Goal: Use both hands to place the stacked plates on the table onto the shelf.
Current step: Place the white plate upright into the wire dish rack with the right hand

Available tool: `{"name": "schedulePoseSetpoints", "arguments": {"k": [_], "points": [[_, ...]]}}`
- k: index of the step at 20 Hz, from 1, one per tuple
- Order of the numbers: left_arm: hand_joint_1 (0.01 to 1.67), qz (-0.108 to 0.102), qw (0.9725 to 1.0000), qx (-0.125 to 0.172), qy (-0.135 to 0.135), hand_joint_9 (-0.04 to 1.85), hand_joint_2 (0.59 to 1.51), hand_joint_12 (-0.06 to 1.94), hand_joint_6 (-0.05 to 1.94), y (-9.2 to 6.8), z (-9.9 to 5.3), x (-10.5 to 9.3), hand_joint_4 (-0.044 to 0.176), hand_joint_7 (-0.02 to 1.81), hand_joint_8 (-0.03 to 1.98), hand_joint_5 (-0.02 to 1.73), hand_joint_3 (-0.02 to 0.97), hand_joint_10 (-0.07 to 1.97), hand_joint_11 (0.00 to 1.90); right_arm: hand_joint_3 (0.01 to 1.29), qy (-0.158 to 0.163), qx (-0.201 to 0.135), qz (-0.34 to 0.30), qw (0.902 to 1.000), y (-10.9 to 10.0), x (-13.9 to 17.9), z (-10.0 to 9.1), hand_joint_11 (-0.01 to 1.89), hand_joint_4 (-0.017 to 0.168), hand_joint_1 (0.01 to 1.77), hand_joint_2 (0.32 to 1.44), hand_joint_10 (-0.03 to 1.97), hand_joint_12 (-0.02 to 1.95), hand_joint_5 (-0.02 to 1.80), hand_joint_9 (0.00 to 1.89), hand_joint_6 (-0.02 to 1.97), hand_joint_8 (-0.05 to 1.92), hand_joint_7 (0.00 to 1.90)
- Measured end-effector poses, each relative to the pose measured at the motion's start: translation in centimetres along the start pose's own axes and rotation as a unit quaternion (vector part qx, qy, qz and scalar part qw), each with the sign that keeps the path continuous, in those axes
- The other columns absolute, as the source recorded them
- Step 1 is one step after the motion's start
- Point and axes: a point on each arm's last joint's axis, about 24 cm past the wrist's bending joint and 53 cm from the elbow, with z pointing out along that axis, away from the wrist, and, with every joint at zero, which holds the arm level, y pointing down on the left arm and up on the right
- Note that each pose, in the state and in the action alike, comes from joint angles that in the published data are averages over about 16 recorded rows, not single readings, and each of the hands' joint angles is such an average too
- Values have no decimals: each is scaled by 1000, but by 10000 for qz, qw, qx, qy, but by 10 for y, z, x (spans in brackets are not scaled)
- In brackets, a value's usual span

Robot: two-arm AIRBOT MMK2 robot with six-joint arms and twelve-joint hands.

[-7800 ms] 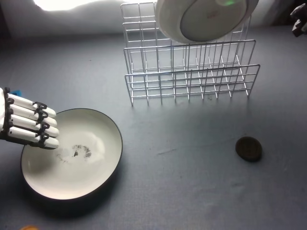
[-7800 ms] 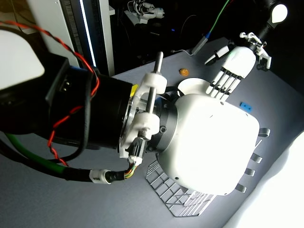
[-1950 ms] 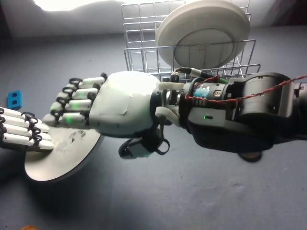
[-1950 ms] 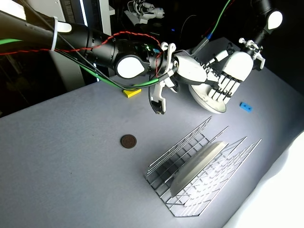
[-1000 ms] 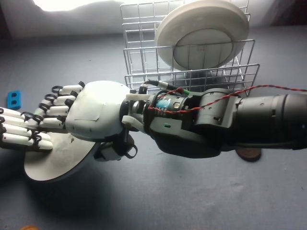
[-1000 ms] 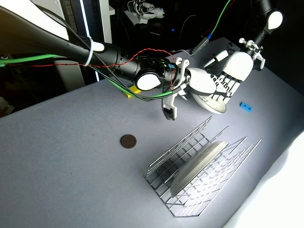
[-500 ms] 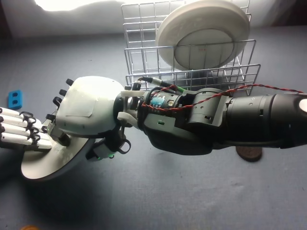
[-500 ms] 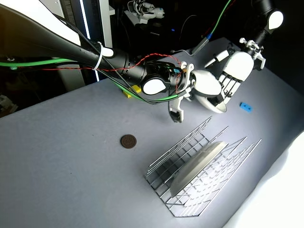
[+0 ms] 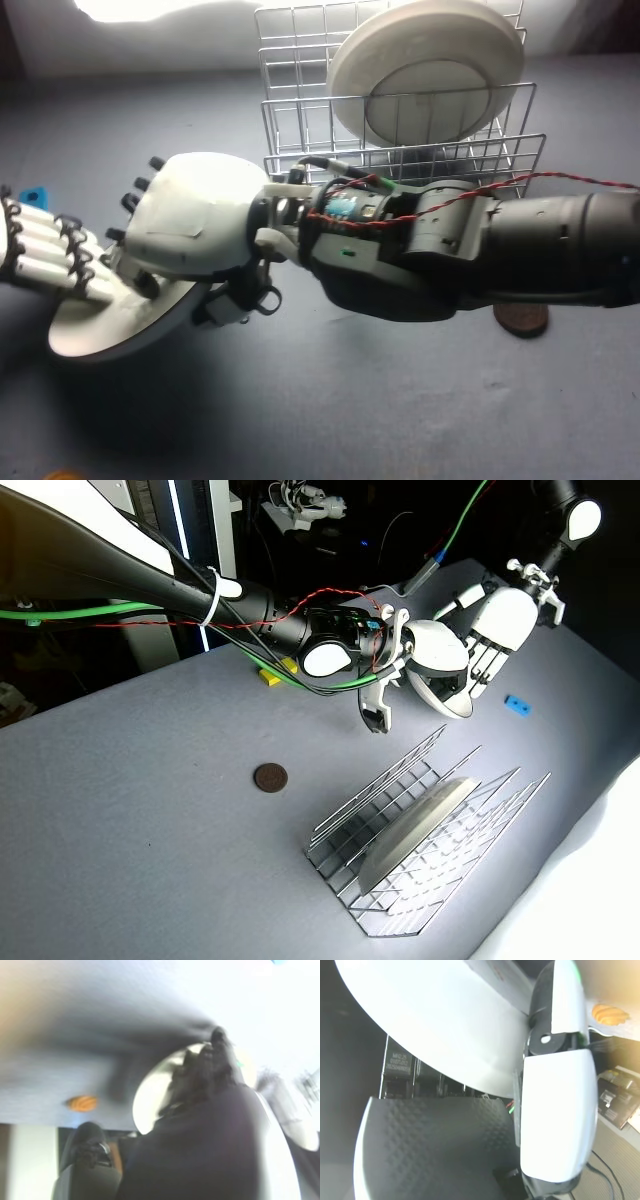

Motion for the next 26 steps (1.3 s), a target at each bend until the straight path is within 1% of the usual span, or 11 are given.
{"name": "schedulePoseSetpoints", "arguments": {"k": [5,8,12,16,20,26], "points": [[14,55,9989,49,-457,13,1150,7,0,-6,-9,-39,0,15,-14,-4,17,-51,17,10,88,-5,43,10000,3,-2,-17,877,-8,1219,894,990,1137,881,1018,652,568,995],[14,84,9975,86,-697,18,1150,7,9,-10,-16,-59,1,17,-14,0,17,-52,17,10,167,-12,64,9998,7,-4,-30,874,-8,1246,895,1018,1132,890,1017,656,595,997],[14,139,9953,138,-953,21,1149,8,8,-15,-26,-79,3,17,-15,2,17,-52,17,9,273,-23,50,9996,14,-9,-50,868,-7,1270,898,1027,1129,905,1015,678,642,1001],[13,206,9930,166,-1148,22,1148,8,8,-19,-35,-94,4,16,-15,5,17,-51,17,10,314,-12,29,9995,22,-22,-72,868,-6,1298,912,1026,1121,937,1012,730,684,1019],[13,278,9914,190,-1261,23,1148,8,7,-23,-39,-103,6,16,-14,6,17,-52,16,10,352,74,105,9993,25,-37,-94,870,-4,1328,927,1009,1112,974,1020,778,720,1046],[13,370,9894,215,-1389,23,1146,8,7,-28,-43,-114,7,14,-14,11,17,-52,17,11,212,291,379,9986,24,-73,-122,872,-1,1349,948,946,1109,1012,1035,845,766,1078]]}}
